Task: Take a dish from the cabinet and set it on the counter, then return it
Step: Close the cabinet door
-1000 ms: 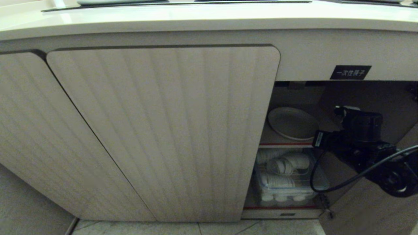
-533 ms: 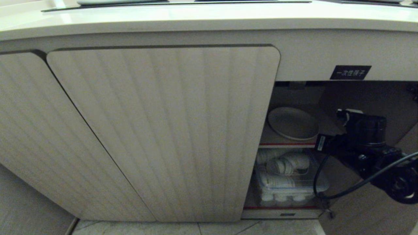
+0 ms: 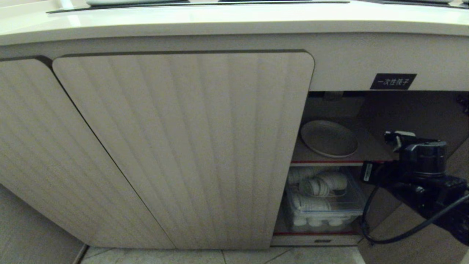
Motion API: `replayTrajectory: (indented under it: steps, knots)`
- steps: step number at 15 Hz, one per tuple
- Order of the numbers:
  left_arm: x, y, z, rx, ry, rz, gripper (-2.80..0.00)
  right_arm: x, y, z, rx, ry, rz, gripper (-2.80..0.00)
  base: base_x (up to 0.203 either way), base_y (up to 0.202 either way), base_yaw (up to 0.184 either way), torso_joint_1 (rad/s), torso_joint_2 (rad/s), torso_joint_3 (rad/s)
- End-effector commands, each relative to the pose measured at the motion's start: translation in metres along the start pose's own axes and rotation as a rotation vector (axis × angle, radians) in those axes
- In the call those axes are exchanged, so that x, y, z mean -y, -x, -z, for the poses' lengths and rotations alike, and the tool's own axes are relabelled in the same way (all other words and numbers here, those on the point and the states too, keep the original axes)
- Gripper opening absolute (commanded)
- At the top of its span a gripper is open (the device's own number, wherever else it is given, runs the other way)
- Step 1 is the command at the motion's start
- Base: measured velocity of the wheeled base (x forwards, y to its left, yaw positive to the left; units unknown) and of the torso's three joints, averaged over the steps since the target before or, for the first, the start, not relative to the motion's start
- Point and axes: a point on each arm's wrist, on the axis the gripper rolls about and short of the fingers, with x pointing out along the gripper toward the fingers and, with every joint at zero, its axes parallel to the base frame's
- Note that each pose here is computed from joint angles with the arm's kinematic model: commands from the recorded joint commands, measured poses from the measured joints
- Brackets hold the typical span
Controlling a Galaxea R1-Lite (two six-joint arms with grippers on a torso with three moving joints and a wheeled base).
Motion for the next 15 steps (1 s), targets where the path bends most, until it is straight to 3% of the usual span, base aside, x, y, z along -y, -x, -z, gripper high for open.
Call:
replayTrajectory:
  steps: [1, 15]
  knots:
    - [0.000, 0.000, 0.000, 0.000, 0.000, -0.001, 0.00, 0.003, 0.010, 0.001, 0.004, -0.002, -0.002, -2.80, 0.000, 0.000, 0.000, 0.000, 0.00, 0.000]
    - [0.000, 0.000, 0.000, 0.000, 0.000, -0.001, 0.00, 0.031, 0.072, 0.024, -0.012, -0.002, -0.016, -2.80, 0.000, 0.000, 0.000, 0.000, 0.00, 0.000]
